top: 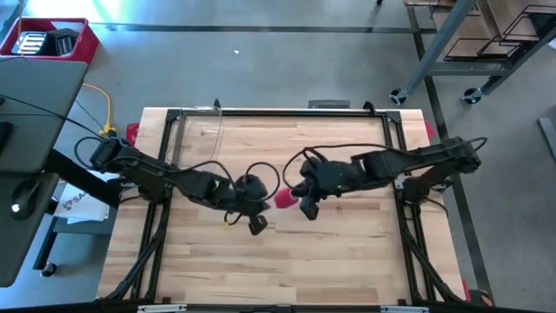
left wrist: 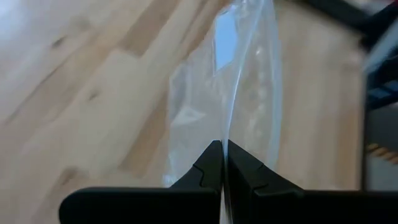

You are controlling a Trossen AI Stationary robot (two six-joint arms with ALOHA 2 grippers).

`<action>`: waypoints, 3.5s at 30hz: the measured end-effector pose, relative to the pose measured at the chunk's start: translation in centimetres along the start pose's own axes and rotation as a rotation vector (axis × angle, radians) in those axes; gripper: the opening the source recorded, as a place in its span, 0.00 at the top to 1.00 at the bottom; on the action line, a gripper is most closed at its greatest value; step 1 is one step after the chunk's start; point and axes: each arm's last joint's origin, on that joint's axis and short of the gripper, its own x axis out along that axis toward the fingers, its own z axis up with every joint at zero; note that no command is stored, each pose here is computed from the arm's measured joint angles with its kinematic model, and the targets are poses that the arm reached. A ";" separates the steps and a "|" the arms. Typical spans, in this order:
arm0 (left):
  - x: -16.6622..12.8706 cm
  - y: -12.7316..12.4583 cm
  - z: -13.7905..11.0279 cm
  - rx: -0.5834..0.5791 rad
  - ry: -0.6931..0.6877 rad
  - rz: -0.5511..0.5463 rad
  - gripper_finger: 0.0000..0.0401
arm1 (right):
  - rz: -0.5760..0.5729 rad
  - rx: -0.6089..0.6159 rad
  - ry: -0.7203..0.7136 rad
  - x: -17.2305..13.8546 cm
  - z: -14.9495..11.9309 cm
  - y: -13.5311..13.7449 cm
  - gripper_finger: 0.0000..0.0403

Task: Roll bandage
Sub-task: Put the red bandage into the transparent zip bag

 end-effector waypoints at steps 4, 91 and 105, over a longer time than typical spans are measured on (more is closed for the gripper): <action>0.0 -0.3 1.3 -0.062 -0.095 -0.078 1.00 | 0.051 -0.031 -0.069 0.1 1.1 0.3 0.99; -1.5 0.0 4.7 -0.360 -0.336 -0.207 1.00 | -0.202 0.058 0.095 2.4 -2.6 0.7 1.00; -2.2 0.8 3.2 -0.173 -0.118 -0.207 1.00 | 0.014 0.002 0.051 2.9 -1.8 2.5 1.00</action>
